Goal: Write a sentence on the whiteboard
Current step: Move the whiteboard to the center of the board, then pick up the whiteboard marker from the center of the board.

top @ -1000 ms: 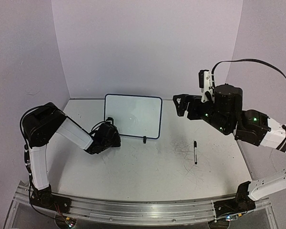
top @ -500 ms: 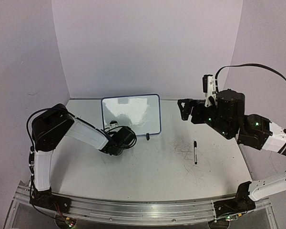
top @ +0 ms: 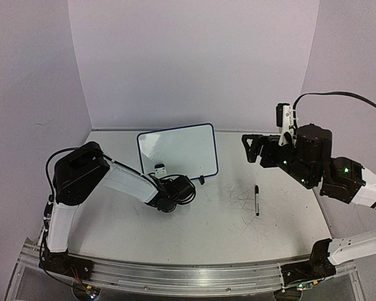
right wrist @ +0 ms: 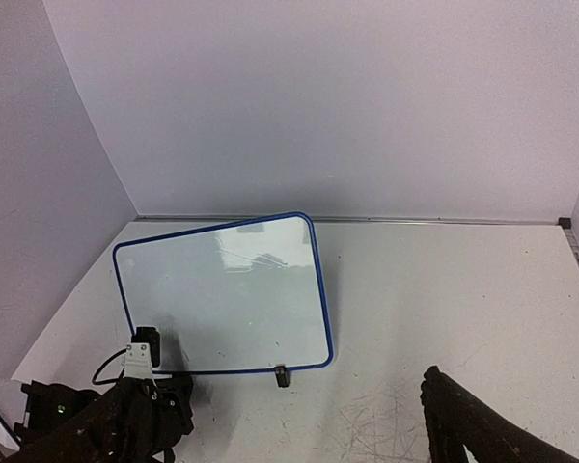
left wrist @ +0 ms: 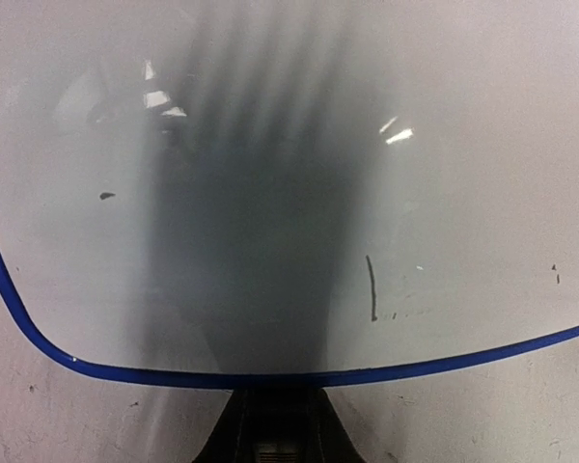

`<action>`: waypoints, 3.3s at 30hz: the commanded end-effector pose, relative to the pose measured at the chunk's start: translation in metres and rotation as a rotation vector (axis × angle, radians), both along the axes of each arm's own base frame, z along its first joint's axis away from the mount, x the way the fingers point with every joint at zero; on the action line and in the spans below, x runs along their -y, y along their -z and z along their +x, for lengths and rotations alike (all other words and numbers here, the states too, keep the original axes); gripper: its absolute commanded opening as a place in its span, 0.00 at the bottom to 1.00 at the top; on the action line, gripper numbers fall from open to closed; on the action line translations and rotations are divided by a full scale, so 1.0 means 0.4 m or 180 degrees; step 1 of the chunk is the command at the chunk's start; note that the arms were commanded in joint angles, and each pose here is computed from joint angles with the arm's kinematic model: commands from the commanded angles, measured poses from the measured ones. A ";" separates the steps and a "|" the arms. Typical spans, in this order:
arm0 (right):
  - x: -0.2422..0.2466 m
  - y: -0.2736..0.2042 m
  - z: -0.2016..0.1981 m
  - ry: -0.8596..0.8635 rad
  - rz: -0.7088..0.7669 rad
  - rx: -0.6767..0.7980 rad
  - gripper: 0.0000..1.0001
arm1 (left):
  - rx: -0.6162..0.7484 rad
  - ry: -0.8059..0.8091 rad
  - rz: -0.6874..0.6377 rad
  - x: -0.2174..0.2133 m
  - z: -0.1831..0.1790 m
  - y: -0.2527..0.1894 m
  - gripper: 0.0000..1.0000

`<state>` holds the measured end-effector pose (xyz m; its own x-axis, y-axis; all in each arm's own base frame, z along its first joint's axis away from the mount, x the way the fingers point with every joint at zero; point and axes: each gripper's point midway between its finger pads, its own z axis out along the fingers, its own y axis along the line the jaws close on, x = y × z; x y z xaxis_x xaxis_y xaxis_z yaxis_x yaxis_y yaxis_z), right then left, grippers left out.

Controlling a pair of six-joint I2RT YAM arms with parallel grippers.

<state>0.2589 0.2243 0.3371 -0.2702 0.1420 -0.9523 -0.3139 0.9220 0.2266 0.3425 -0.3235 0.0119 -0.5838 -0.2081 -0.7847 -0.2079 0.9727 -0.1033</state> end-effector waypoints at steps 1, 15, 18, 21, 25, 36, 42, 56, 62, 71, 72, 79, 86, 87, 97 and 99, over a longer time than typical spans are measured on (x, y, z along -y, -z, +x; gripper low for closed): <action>0.008 -0.011 -0.003 -0.0019 0.0038 0.0058 0.98 | 0.0038 0.0139 -0.0041 0.073 -0.027 -0.013 0.00; 0.033 0.018 -0.017 -0.0032 -0.0057 0.0058 0.98 | 0.0010 0.0261 -0.0071 0.156 -0.139 -0.020 0.00; 0.042 0.026 -0.023 -0.0026 -0.0041 0.0049 0.98 | -0.0053 0.0247 0.0016 0.149 -0.178 -0.013 0.00; 0.051 0.033 -0.030 -0.0035 -0.0014 0.0047 0.98 | -0.0133 0.0176 -0.0070 0.135 -0.204 -0.008 0.00; 0.063 0.041 -0.035 -0.0013 0.0004 0.0057 0.98 | -0.0104 0.0159 -0.0098 0.134 -0.217 -0.014 0.00; 0.107 0.174 0.053 0.0371 -0.0323 -0.0366 0.98 | -0.0212 0.0266 -0.0074 0.131 -0.231 -0.018 0.21; 0.179 0.328 0.140 0.0676 -0.0426 -0.0925 0.97 | -0.0305 0.0430 0.0022 0.106 -0.251 -0.036 0.45; 0.198 0.659 0.224 0.0630 -0.0613 -0.2132 0.79 | -0.0041 0.1275 -0.0257 0.102 -0.339 -0.193 0.89; 0.189 0.730 0.221 0.0680 -0.0558 -0.2395 0.64 | 0.0335 0.2244 -0.0720 0.166 -0.387 -0.348 0.97; 0.229 0.786 0.184 0.0933 -0.0535 -0.2507 0.45 | 0.1011 0.2898 -0.0670 0.176 -0.381 -0.580 0.98; 0.234 0.791 0.181 0.0961 -0.0539 -0.2517 0.44 | 0.1029 0.2897 -0.0690 0.169 -0.370 -0.591 0.98; 0.236 0.810 0.181 0.1017 -0.0546 -0.2555 0.35 | 0.1203 0.2845 -0.0919 0.121 -0.304 -0.685 0.98; 0.233 0.811 0.187 0.1007 -0.0558 -0.2532 0.13 | 0.1379 0.2853 -0.0980 0.122 -0.293 -0.767 0.98; 0.233 0.807 0.188 0.1007 -0.0552 -0.2510 0.10 | 0.1378 0.2852 -0.0985 0.124 -0.291 -0.770 0.98; 0.196 0.519 0.192 0.0445 -0.0437 -0.1477 0.00 | 0.1213 0.3052 -0.1492 0.164 -0.262 -0.827 0.99; 0.155 0.427 0.175 0.0050 -0.0390 -0.1155 0.00 | 0.1076 0.3259 -0.1728 0.186 -0.262 -0.835 0.99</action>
